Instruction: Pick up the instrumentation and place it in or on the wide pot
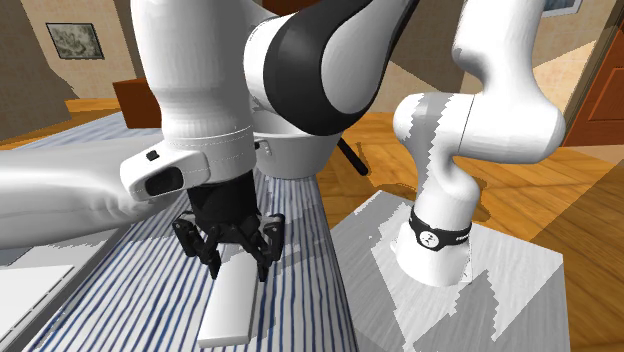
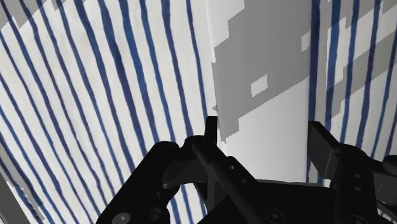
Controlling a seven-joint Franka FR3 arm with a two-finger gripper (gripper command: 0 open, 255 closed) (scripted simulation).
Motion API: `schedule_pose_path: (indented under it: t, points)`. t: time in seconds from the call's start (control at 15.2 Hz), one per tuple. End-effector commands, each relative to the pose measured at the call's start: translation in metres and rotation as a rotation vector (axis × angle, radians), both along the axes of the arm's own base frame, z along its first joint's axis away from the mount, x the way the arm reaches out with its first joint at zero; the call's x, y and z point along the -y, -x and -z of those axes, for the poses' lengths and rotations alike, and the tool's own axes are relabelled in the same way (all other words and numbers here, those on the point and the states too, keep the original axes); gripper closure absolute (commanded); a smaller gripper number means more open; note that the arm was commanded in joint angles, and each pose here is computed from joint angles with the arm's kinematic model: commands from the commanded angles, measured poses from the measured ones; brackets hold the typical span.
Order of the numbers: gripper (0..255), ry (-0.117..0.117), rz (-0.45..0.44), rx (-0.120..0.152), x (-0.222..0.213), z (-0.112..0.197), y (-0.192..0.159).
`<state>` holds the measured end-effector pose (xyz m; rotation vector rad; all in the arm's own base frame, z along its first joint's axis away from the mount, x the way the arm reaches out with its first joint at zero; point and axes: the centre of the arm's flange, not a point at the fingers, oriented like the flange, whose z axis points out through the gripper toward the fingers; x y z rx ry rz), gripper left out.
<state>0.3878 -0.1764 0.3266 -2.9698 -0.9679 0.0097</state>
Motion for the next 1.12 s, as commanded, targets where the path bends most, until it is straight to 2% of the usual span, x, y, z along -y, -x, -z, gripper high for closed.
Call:
schedule_pose_path:
  t: [0.0,0.33,1.06]
  points:
    - [255,0.000,0.001,-0.001,0.000,0.001,0.000]
    - [255,0.000,0.001,-0.001,0.000,0.001,0.000]
    - [255,0.000,0.001,-0.001,0.000,-0.057,0.000]
